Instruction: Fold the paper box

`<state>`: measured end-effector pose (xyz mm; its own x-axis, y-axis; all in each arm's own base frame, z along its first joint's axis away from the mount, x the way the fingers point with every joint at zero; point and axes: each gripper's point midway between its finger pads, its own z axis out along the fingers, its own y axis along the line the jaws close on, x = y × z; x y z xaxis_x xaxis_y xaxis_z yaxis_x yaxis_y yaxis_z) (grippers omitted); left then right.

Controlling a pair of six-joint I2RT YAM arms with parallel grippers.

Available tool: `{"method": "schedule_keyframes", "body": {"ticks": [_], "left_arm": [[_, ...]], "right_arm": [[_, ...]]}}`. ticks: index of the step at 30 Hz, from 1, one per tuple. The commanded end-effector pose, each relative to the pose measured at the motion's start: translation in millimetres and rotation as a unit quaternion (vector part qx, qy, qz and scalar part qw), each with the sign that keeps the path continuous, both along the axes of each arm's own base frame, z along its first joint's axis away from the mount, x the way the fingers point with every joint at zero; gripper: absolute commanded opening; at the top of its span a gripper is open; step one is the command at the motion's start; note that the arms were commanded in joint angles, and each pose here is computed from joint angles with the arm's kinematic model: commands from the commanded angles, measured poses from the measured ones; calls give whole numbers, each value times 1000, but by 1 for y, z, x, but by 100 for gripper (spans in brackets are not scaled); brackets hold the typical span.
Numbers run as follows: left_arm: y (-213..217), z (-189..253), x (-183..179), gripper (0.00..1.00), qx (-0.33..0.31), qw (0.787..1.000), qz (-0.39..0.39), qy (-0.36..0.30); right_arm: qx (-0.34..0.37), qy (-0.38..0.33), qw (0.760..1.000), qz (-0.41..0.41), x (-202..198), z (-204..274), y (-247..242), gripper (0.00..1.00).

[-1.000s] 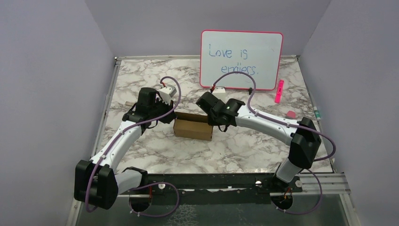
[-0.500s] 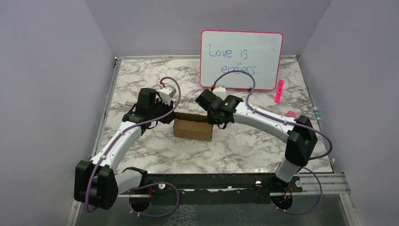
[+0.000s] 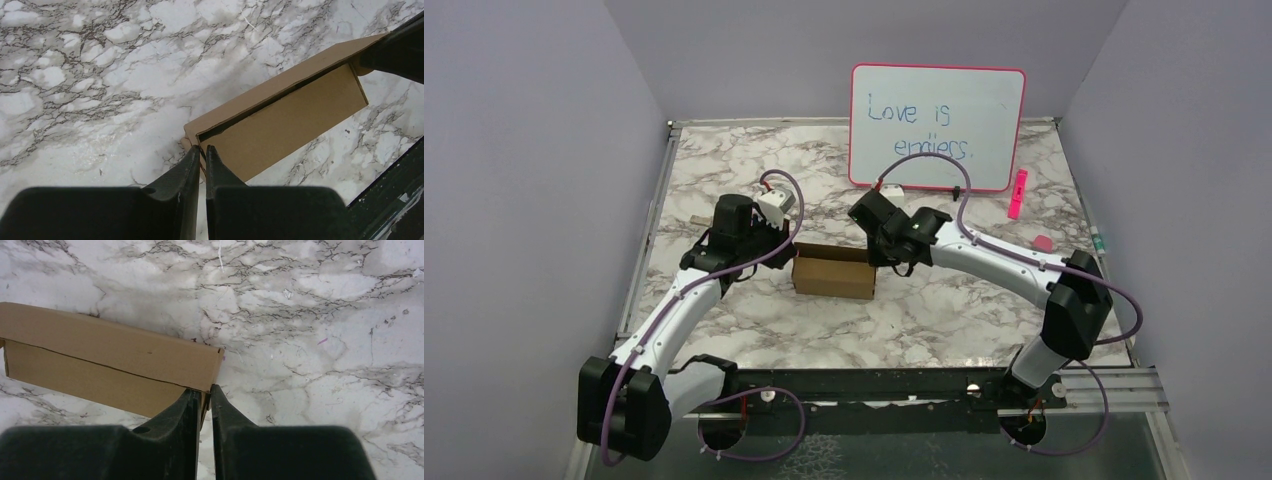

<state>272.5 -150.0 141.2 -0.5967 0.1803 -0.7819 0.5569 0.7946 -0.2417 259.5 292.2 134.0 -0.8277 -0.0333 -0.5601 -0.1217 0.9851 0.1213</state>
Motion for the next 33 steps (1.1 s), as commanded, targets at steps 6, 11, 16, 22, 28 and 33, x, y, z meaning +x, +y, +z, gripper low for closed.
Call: {"method": "schedule_keyframes", "body": {"ticks": [6,11,16,22,28,33], "left_arm": [[-3,4,0,9,-18,1000,19,-2],[-3,3,0,9,-19,1000,21,-1],[-2,2,1,9,-16,1000,23,-2],[-3,3,0,9,-20,1000,23,0],[-3,3,-1,9,-23,1000,21,-1],[-4,4,-2,9,-26,999,18,-2]], "right_arm": [[19,-45,998,44,0,-3,0,24],[29,-57,997,51,-1,3,-2,26],[42,-60,996,44,-6,12,-7,23],[107,-48,992,45,-14,25,9,10],[130,-23,991,19,-16,28,18,2],[134,1,991,-11,-15,27,23,1]]}}
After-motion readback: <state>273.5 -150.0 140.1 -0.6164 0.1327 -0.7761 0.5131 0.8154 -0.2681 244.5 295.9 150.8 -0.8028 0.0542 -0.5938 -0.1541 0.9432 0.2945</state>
